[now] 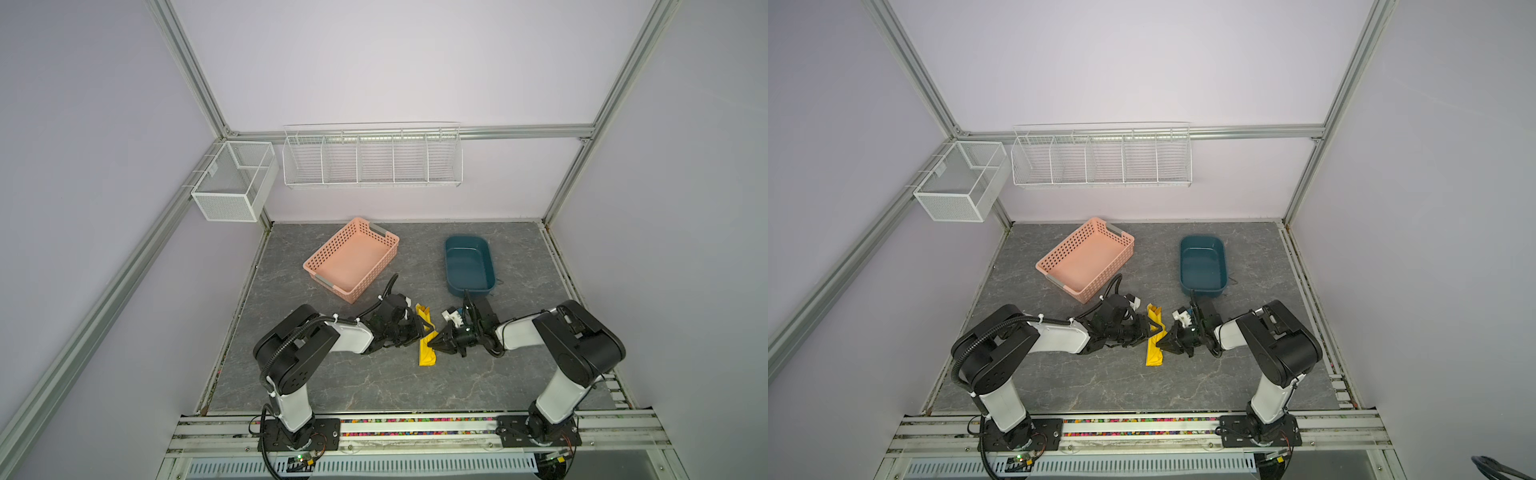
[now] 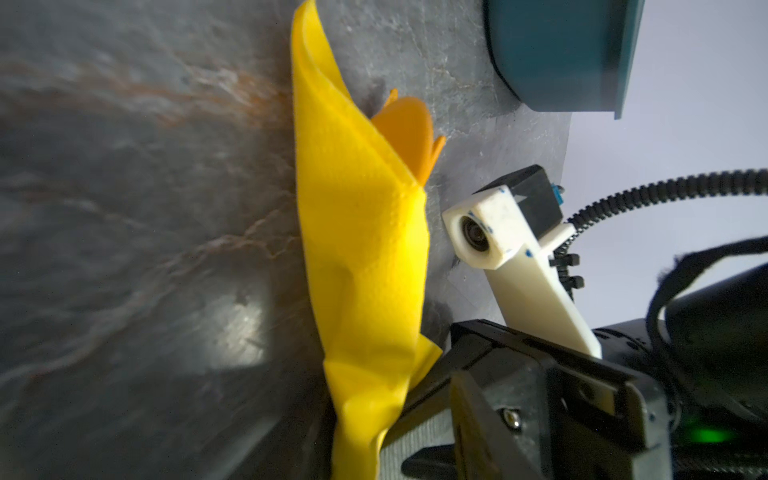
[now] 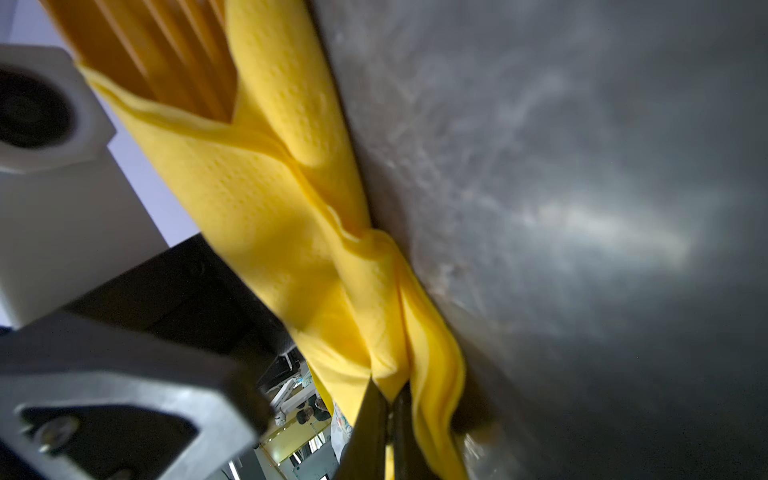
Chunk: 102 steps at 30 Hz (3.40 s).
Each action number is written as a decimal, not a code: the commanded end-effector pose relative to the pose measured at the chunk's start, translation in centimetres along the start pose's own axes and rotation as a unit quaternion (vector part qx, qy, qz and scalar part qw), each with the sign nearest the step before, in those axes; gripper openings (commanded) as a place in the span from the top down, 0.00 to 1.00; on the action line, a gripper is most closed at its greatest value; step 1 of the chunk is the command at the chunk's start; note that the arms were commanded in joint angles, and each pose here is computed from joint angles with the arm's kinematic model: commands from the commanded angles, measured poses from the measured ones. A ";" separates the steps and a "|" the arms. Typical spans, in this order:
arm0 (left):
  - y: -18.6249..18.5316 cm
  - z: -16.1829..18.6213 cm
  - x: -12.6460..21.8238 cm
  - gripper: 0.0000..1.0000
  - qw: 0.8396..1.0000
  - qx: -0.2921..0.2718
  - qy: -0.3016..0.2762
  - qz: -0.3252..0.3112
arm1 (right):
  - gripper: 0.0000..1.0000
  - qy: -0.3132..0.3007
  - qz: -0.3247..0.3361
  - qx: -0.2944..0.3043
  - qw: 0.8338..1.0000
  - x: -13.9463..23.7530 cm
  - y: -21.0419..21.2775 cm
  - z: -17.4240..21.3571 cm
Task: Place the utensils on the paper napkin and roll it up
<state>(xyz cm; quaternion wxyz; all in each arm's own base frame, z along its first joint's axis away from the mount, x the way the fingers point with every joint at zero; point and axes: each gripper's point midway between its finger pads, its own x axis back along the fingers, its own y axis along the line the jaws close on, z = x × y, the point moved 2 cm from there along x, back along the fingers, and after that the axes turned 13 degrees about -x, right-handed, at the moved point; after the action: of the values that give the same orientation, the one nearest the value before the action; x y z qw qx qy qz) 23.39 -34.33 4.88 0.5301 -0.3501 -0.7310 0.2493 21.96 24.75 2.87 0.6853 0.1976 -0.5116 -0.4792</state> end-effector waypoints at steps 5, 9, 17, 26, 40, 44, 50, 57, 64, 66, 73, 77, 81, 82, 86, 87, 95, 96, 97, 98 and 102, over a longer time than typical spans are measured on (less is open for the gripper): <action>3.4 2.5 0.0 0.62 0.997 0.022 0.034 -0.072 | 0.93 -0.032 0.061 -0.082 0.994 0.2 -4.7 -0.8; 3.4 2.4 0.2 0.67 0.997 0.020 0.031 -0.074 | 0.93 -0.031 0.064 -0.081 0.994 0.2 -4.8 -0.7; 3.5 2.3 0.1 0.79 0.996 0.019 0.029 -0.076 | 0.92 -0.035 0.070 -0.078 0.994 0.5 -4.8 -0.7; 3.3 2.0 0.3 0.85 0.997 0.015 0.021 -0.076 | 0.86 -0.038 0.076 -0.071 0.994 0.8 -4.5 -0.5; 2.2 -1.1 3.2 0.92 0.995 -0.024 -0.014 -0.093 | 0.70 -0.056 0.101 -0.037 0.993 3.2 -2.7 0.7; 0.5 -3.0 5.1 0.97 0.993 -0.063 -0.037 -0.097 | 0.65 -0.072 0.109 -0.015 0.991 4.5 -1.3 1.2; -2.8 -6.2 8.6 1.00 0.985 -0.129 -0.082 -0.084 | 0.63 -0.109 0.106 0.027 0.988 6.9 1.3 1.4; -9.7 -10.4 14.8 1.00 0.954 -0.240 -0.179 -0.032 | 0.59 -0.177 0.057 0.158 0.970 11.0 7.7 2.7; -17.5 -12.7 22.4 1.00 0.885 -0.355 -0.300 0.036 | 0.52 -0.210 -0.045 0.332 0.919 14.9 14.9 6.5; -20.1 -12.9 24.5 1.00 0.859 -0.389 -0.326 0.070 | 0.51 -0.208 -0.098 0.395 0.889 16.1 17.3 8.5; -26.9 -12.1 29.0 1.00 0.791 -0.466 -0.352 0.182 | 0.29 -0.232 -0.206 0.560 0.768 20.1 23.0 14.4; -28.9 -11.3 30.3 1.00 0.767 -0.486 -0.350 0.231 | 0.12 -0.252 -0.243 0.605 0.715 21.3 24.9 16.5; -29.8 -10.7 30.7 1.00 0.761 -0.489 -0.337 0.260 | 0.03 -0.227 -0.272 0.632 0.690 21.7 27.3 18.6; -29.9 -10.5 30.8 1.00 0.760 -0.489 -0.335 0.265 | 0.02 -0.219 -0.274 0.634 0.689 21.5 27.7 18.8; -30.2 -10.2 30.8 1.00 0.758 -0.489 -0.326 0.282 | 0.12 -0.187 -0.285 0.641 0.688 20.3 29.2 19.6; -30.2 -10.2 30.7 1.00 0.760 -0.489 -0.322 0.282 | 0.12 -0.178 -0.290 0.643 0.686 20.1 29.4 19.8; -30.0 -10.6 30.9 1.00 0.768 -0.481 -0.328 0.267 | 0.00 -0.132 -0.295 0.648 0.689 18.3 29.5 20.3; -30.0 -10.7 30.9 1.00 0.769 -0.480 -0.329 0.264 | 0.05 -0.133 -0.291 0.649 0.690 18.3 29.4 20.3; -29.9 -10.7 30.9 1.00 0.771 -0.478 -0.329 0.262 | 0.07 -0.135 -0.288 0.651 0.690 18.2 29.3 20.2; -29.9 -10.7 30.9 1.00 0.773 -0.477 -0.328 0.261 | 0.11 -0.138 -0.285 0.651 0.690 18.2 29.3 20.2; -30.0 -10.7 30.9 1.00 0.773 -0.474 -0.327 0.267 | 0.32 -0.147 -0.273 0.653 0.691 18.2 29.0 19.9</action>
<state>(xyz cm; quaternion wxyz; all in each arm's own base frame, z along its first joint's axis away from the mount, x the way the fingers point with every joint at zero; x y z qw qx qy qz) 20.42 -29.79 47.24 -0.0441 -0.6358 -0.7645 0.0969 18.49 27.29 40.97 0.1603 0.6459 -0.7113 -0.2261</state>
